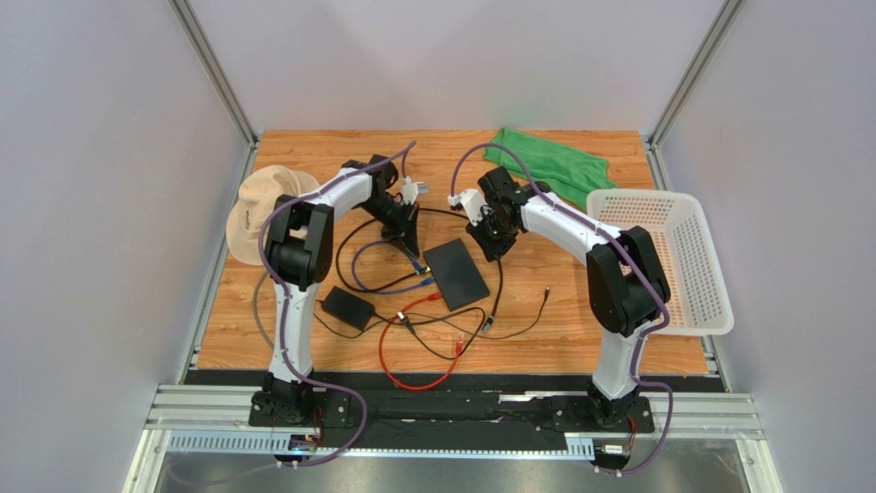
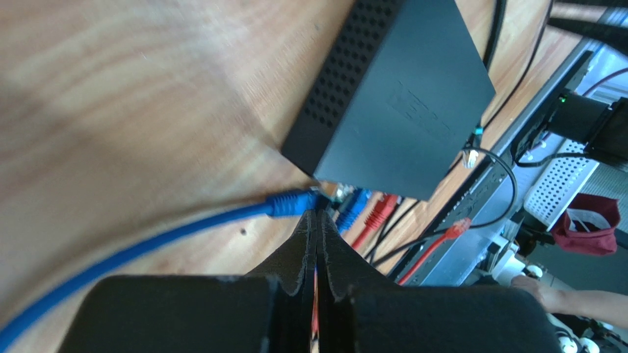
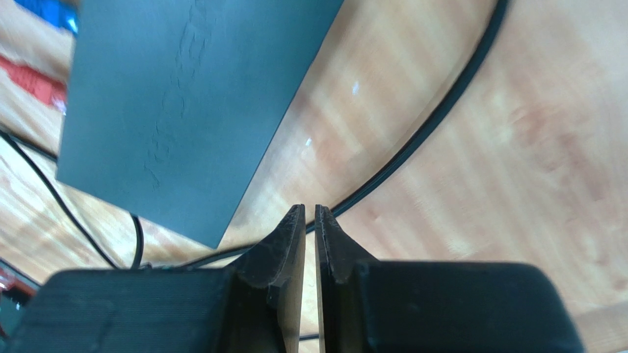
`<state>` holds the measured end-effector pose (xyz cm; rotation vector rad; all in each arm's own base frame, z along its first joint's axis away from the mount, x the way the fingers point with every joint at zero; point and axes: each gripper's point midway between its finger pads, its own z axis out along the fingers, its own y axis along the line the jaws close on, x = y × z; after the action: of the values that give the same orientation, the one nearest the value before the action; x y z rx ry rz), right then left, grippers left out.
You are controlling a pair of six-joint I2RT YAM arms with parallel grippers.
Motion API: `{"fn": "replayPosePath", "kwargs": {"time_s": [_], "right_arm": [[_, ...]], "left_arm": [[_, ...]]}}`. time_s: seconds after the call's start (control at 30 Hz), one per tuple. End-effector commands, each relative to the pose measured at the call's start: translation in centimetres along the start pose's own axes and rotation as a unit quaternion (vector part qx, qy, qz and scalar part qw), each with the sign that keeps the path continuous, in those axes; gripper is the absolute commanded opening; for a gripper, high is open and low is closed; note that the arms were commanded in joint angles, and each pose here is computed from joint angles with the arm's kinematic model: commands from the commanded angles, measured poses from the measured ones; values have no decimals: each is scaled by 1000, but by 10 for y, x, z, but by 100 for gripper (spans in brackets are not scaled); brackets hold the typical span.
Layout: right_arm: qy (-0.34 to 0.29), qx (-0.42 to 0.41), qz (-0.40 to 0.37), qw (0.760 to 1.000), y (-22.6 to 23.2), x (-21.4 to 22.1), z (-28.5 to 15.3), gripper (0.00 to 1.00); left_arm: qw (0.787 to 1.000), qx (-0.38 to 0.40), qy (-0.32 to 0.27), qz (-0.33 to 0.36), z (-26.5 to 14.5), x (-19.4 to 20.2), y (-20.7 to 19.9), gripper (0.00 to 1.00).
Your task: Pull the plug from the switch port
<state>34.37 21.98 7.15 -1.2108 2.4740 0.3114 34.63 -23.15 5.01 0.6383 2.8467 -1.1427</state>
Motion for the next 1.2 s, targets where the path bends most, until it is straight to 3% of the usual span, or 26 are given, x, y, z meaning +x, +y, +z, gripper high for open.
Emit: {"fn": "replayPosePath", "kwargs": {"time_s": [0.0, 0.3, 0.53, 0.67, 0.7, 0.8, 0.83, 0.9, 1.03, 1.1, 1.17], "right_arm": [[-5, -15, 14, 1000, 13, 12, -17, 14], [-13, -32, 27, 999, 20, 13, -22, 14], [-3, -22, 20, 1000, 17, 17, -26, 14], [-22, -30, 12, 999, 18, 2, -38, 15], [-27, -32, 11, 999, 19, -2, -40, 17], [-47, -45, 8, 998, 20, -21, -46, 27], [-50, -47, 9, 998, 20, -25, -47, 37], [-49, -52, 25, 997, 20, -31, -45, 48], [-30, -89, 42, 995, 32, -30, -35, 50], [6, -101, 65, 993, 33, -22, -21, 50], [0, -98, 65, 993, 30, -28, -17, 50]], "left_arm": [[1000, 16, 4, 13, 13, -12, -7, 0], [999, 19, 30, 35, 42, -21, -20, 0], [996, 18, -4, 87, 34, -61, -27, 0], [994, 16, -26, 109, 13, -73, -36, 17], [993, 17, -37, 110, 4, -75, -37, 25], [989, 33, -61, 128, -12, -72, -47, 34], [990, 33, -57, 128, -7, -65, -43, 35], [990, 28, -57, 127, -9, -60, -43, 37], [997, -2, -34, 66, 5, -45, -18, 37], [998, 1, -26, 55, 11, -40, -14, 37], [998, -16, -20, 49, 17, -36, -2, 37]]}}
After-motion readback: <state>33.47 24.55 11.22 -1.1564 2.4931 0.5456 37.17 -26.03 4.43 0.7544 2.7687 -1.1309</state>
